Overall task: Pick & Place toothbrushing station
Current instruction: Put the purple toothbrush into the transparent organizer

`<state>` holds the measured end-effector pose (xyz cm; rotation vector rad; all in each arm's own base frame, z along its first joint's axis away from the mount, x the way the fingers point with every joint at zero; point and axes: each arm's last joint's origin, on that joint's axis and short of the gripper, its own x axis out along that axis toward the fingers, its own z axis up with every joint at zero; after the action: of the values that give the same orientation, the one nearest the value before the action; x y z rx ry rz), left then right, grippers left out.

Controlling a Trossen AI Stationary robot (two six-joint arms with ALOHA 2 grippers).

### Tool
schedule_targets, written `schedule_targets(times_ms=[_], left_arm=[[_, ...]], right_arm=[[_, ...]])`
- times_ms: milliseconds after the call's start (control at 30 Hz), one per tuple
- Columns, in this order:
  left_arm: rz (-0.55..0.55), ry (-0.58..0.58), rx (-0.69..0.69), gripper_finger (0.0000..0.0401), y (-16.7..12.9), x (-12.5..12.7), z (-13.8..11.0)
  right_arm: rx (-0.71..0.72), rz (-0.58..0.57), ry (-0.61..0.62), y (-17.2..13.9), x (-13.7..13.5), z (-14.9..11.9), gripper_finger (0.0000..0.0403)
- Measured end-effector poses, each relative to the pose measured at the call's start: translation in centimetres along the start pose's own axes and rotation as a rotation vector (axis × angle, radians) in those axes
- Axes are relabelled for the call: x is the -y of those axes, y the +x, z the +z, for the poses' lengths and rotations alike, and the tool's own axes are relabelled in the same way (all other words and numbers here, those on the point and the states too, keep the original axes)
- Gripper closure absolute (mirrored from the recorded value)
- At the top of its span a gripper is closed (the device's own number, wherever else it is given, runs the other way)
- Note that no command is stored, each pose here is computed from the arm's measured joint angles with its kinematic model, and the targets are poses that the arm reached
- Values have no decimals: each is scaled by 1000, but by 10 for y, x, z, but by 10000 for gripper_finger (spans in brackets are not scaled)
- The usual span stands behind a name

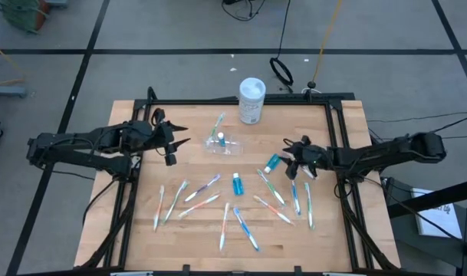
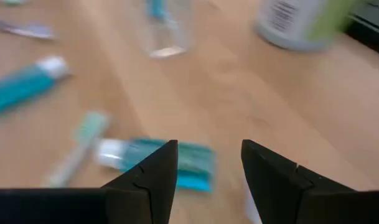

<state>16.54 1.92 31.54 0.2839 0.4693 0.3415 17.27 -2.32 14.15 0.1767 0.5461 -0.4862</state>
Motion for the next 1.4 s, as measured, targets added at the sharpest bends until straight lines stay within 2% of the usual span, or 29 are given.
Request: schedule_targets(times_ms=[133,267,367,500,600,733,900,967,1100,1200,1300,1400], left_arm=[[-1,-2,-5,231,0,0,0],[-2,-3,-8,231,1,0,-1],[-5,-25,-7,231,1,0,-1],[-5,-65,-8,231,1,1,-1],[-5,-79,-8,231,1,1,-1],[-7,-93,-11,231,1,1,-1],[-34,-144,-49,231,0,2,-5],[-61,-159,-56,231,0,3,-6],[-143,-170,-51,231,0,6,-6],[-214,-168,-43,231,0,8,-5],[-253,-165,-44,231,-1,9,-6],[-254,-164,-43,231,-1,9,-6]], right_arm=[[-121,-114,65,-6,8,-13,234],[-208,-64,142,-4,9,-29,234],[-209,-67,139,0,11,-39,234],[-182,-184,150,3,17,-46,234],[-179,-213,183,5,19,-47,239],[-178,-236,222,6,22,-47,281],[-167,-254,268,7,23,-47,380],[-148,-251,272,7,22,-46,390],[-26,-244,290,8,18,-35,384],[98,-172,258,8,11,-22,395],[282,-138,233,4,3,-4,395],[460,-122,264,-4,-1,13,395]])
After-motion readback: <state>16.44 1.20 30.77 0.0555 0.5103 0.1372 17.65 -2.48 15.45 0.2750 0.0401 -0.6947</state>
